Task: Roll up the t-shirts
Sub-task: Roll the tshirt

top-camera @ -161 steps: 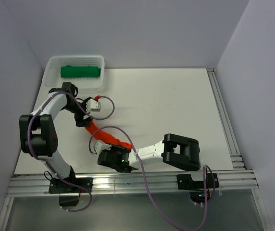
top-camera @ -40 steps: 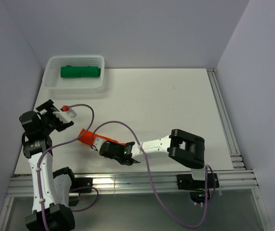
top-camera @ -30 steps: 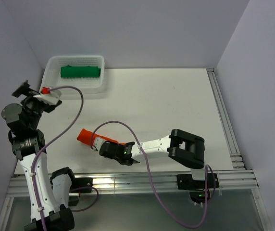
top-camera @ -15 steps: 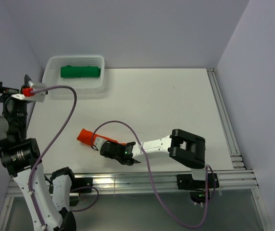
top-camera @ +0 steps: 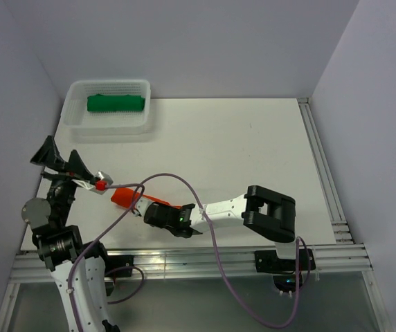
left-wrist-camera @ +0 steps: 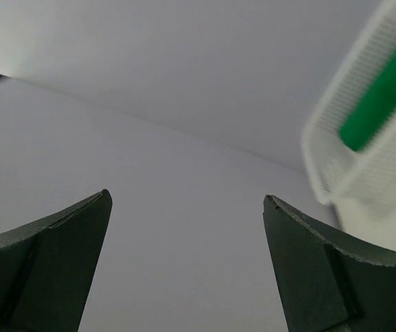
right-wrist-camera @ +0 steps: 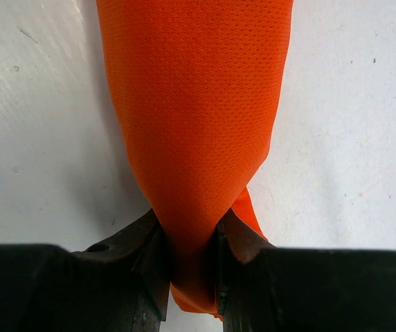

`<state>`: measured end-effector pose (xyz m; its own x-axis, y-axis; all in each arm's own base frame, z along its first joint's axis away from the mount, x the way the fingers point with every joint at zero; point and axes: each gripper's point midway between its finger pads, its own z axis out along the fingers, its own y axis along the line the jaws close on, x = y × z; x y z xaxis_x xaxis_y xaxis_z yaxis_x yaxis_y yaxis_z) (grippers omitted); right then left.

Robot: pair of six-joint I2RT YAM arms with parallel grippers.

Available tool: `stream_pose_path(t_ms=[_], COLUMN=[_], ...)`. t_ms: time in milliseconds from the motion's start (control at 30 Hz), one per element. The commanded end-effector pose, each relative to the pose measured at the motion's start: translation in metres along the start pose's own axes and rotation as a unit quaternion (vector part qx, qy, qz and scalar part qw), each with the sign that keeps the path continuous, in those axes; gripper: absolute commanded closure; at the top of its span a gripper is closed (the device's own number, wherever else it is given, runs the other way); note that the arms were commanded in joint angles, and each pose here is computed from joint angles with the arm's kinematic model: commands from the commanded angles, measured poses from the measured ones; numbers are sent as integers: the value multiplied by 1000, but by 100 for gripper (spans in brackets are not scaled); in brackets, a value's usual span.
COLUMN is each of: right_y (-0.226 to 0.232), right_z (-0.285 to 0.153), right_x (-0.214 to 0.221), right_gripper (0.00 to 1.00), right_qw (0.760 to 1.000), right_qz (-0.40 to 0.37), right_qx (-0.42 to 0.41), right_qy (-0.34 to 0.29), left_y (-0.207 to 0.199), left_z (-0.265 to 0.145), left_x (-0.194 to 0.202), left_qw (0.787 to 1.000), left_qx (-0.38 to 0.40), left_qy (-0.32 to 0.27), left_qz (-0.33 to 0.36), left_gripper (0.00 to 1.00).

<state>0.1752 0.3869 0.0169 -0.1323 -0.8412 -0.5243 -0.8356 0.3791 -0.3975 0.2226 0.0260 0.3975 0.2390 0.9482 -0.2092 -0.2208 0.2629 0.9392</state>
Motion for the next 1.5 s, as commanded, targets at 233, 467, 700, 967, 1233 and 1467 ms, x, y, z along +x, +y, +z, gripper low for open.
stream_pose_path(t_ms=[233, 467, 700, 967, 1233, 1467], right_y=[51, 50, 35, 4, -22, -32], right_z=[9, 14, 24, 47, 59, 60], right_x=[96, 100, 101, 108, 102, 100], right_gripper=[100, 100, 100, 100, 100, 100], right_qw=[983, 982, 979, 973, 971, 970], right_qz=[-16, -15, 20, 38, 69, 90], right_qx=[-106, -102, -102, -72, -72, -78], right_qy=[149, 161, 178, 218, 219, 212], left_y=[-145, -160, -199, -190, -224, -272], left_z=[-8, -7, -9, -4, 4, -2], left_x=[58, 72, 57, 57, 26, 27], left_qw=[985, 984, 980, 985, 982, 960], left_qx=[119, 104, 161, 141, 167, 262], left_qy=[70, 105, 52, 45, -79, -99], left_qz=[-102, -98, -102, -92, -40, -23], left_gripper=[2, 0, 0, 1, 1, 1])
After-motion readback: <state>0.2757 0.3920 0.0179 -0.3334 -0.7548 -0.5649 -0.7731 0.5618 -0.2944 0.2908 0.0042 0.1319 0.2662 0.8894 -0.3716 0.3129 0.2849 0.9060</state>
